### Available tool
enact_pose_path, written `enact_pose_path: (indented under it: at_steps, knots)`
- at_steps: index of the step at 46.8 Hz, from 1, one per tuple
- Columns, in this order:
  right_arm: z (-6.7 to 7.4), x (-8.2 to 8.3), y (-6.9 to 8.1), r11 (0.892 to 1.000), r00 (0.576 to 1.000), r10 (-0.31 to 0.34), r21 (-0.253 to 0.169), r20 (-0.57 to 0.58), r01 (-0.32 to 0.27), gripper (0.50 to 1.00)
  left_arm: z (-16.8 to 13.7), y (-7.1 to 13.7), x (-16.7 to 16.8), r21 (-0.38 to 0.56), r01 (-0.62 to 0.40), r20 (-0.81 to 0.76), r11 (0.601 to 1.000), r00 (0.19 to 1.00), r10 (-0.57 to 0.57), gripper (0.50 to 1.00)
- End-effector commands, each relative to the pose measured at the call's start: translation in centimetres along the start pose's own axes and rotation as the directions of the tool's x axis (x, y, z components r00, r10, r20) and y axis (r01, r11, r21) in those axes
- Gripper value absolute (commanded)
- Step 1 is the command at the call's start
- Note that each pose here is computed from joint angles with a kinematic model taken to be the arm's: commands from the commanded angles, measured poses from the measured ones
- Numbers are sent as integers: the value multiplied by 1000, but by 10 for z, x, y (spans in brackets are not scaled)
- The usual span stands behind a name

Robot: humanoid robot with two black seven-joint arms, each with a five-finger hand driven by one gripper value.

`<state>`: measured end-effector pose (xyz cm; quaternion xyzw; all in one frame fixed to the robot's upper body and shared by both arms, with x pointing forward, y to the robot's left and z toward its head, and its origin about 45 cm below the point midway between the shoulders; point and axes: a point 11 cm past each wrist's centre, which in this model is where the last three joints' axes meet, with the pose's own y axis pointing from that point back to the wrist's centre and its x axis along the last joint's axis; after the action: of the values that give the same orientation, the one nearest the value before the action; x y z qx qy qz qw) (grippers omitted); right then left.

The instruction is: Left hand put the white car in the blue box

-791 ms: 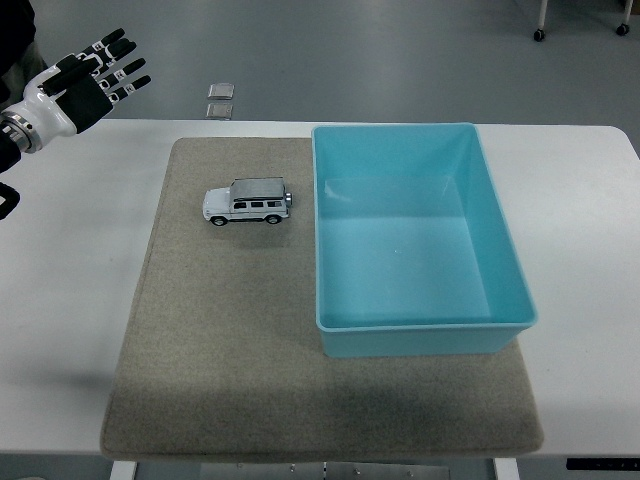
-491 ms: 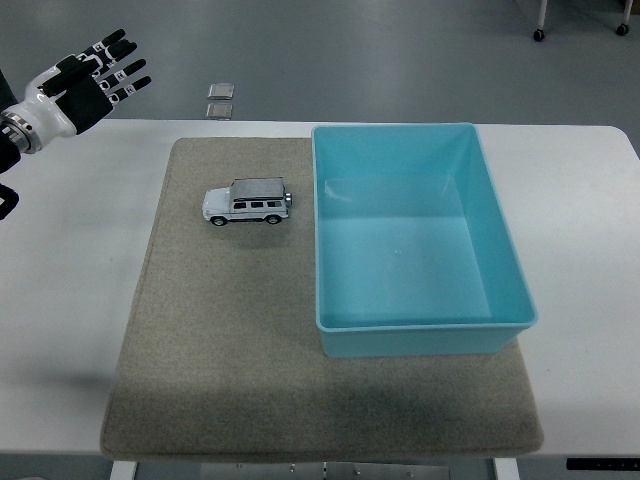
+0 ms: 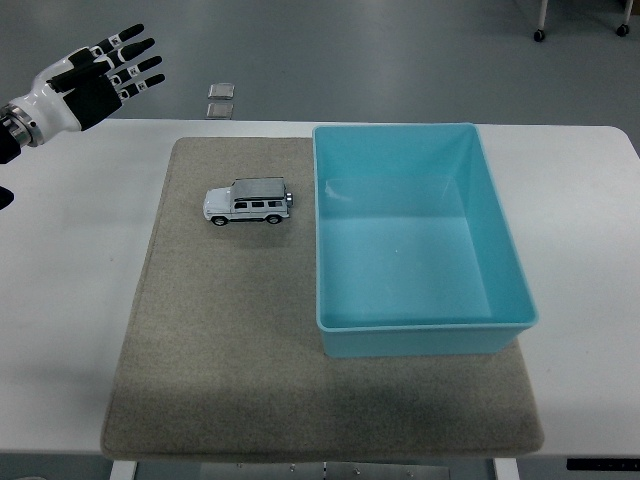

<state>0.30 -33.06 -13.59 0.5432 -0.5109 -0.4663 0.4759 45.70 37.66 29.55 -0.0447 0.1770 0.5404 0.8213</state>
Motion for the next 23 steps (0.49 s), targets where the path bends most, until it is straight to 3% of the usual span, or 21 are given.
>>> enact_pose_path:
  at_steps: [1, 11, 23]
  knots:
    - [0, 0, 0, 1000, 1000, 0, 0, 0, 0, 936, -5, -2, -5, 80, 7, 179, 997, 984, -21, 1000]
    - [-1, 0, 0, 1000, 1000, 0, 2, 0, 0, 936, -12, -3, -15, 144, 37, 512, 989, 852, -106, 999]
    - [0, 0, 0, 1000, 1000, 0, 0, 0, 0, 936, -42, -1, -36, 266, 78, 768, 961, 585, -261, 992]
